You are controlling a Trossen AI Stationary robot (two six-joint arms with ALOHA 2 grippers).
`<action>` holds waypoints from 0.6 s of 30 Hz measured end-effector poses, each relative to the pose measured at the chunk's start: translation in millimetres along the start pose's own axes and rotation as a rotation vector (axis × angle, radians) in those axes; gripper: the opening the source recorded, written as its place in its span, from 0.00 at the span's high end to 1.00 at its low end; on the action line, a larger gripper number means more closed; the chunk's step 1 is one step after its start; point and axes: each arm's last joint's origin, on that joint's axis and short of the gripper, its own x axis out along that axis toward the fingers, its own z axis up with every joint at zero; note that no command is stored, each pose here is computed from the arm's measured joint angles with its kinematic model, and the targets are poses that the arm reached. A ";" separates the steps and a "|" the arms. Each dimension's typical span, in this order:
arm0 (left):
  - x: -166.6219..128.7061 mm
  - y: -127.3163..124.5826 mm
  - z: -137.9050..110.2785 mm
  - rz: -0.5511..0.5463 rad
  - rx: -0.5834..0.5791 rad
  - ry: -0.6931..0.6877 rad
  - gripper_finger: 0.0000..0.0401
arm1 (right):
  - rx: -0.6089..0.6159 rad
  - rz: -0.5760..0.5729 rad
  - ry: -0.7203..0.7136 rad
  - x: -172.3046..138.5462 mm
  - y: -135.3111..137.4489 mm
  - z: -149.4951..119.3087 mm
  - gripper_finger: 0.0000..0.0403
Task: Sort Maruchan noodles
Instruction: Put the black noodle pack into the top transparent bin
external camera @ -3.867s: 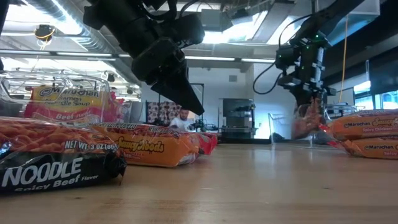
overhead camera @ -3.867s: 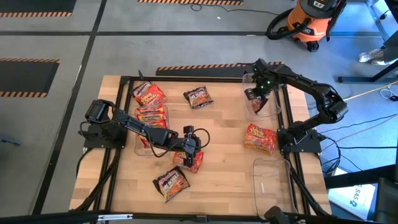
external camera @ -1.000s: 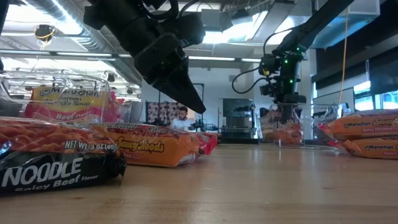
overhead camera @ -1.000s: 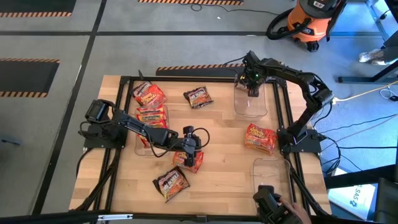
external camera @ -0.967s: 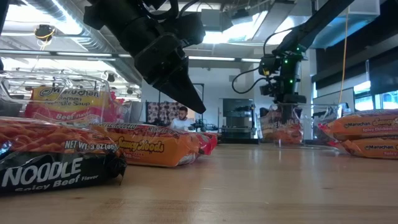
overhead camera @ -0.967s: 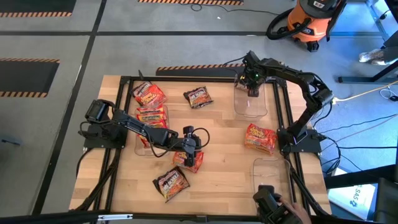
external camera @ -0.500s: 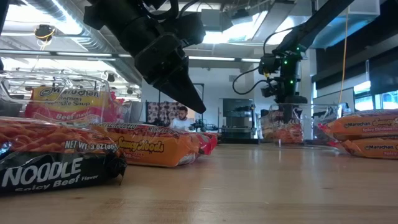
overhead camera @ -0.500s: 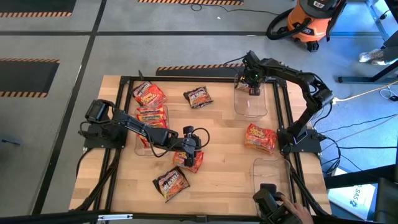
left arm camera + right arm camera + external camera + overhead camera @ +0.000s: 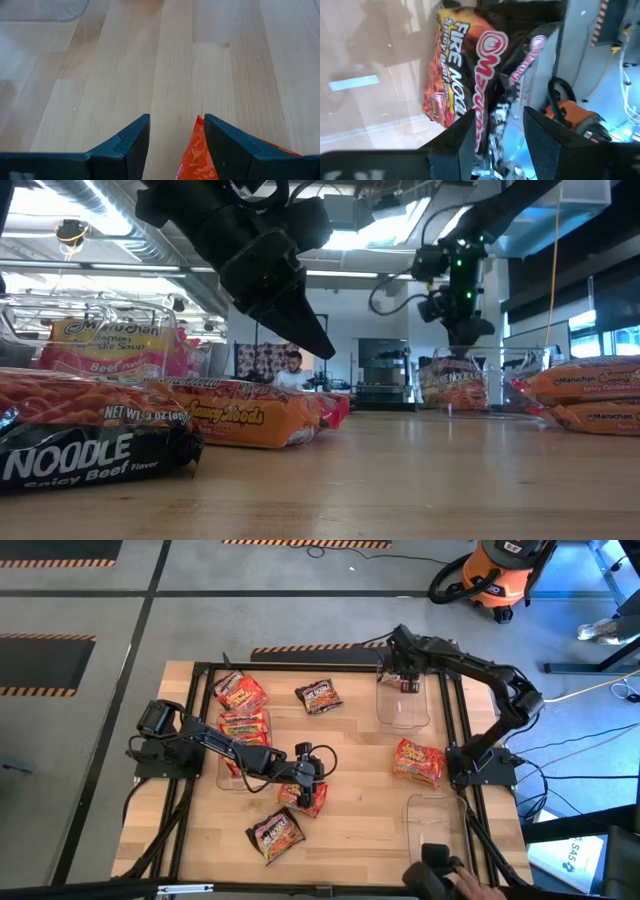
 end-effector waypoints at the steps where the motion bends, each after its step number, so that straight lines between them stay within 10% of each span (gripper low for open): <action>1: -0.1 0.0 0.1 0.000 0.000 -0.001 0.55 | 0.006 -0.017 -0.008 -5.9 1.8 1.8 0.65; 11: -0.1 0.0 0.0 0.000 0.000 0.000 0.55 | 0.165 -0.090 -0.221 -83.5 25.6 2.7 0.65; 18: -5.6 -6.7 0.9 -0.014 0.019 -0.007 0.55 | 0.256 0.169 -0.571 -138.9 65.0 12.2 0.65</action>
